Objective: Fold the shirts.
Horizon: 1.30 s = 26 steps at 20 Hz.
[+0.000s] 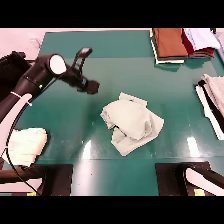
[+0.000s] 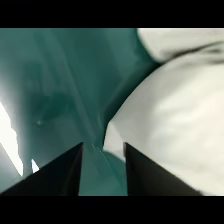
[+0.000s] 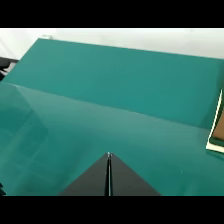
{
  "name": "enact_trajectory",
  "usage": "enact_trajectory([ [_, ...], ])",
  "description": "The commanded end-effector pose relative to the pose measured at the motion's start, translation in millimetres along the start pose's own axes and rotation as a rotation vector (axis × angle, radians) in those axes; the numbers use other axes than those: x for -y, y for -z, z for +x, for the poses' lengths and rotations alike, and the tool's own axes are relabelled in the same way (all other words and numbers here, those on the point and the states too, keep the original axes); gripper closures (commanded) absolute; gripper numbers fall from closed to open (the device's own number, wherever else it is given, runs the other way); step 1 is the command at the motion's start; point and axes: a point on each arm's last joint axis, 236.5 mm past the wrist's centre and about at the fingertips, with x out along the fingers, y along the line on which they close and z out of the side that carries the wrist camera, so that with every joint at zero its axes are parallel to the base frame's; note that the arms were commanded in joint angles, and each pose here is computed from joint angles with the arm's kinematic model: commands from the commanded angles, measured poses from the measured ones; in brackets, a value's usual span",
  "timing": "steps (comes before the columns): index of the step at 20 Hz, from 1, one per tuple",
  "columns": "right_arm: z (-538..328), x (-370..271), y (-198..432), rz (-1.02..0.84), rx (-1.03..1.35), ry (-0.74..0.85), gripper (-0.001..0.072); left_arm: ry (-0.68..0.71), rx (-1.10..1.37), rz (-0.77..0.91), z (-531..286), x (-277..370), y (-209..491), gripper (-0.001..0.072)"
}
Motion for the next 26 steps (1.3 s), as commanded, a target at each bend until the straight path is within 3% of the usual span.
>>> enact_trajectory([
  [1, 8.8, 3.0, 13.2, 0.014, -0.058, -0.014, 0.0692, 0.073, -0.132, -0.158, 42.7, -18.3, 60.0, 0.0382],
  [6, 12.3, 6.3, 14.7, 0.019, -0.065, -0.011, 0.0692, 0.245, -0.107, -0.296, 78.0, 15.2, 86.3, 0.0381],
  [13, 12.2, 5.8, 15.1, 0.019, -0.066, -0.013, 0.0692, 0.265, -0.140, -0.192, 97.4, 57.9, 107.1, 0.0381],
  [18, 11.7, 5.5, 16.3, 0.018, -0.071, -0.013, 0.0692, 0.289, -0.153, -0.224, 111.2, 73.2, 112.3, 0.0388],
  [20, 11.5, 4.3, 22.1, 0.018, -0.096, -0.019, 0.0692, 0.288, -0.137, -0.217, 105.7, 68.7, 101.1, 0.0681],
  [23, 9.0, 15.5, 50.3, 0.037, -0.199, 0.003, 0.0693, 0.280, -0.079, -0.210, 79.9, 47.6, 64.7, 0.0686],
  [26, 9.7, 48.8, 118.1, 0.136, -0.366, 0.076, 0.0693, 0.222, 0.071, -0.183, 37.8, 14.1, 15.3, 0.0687],
])
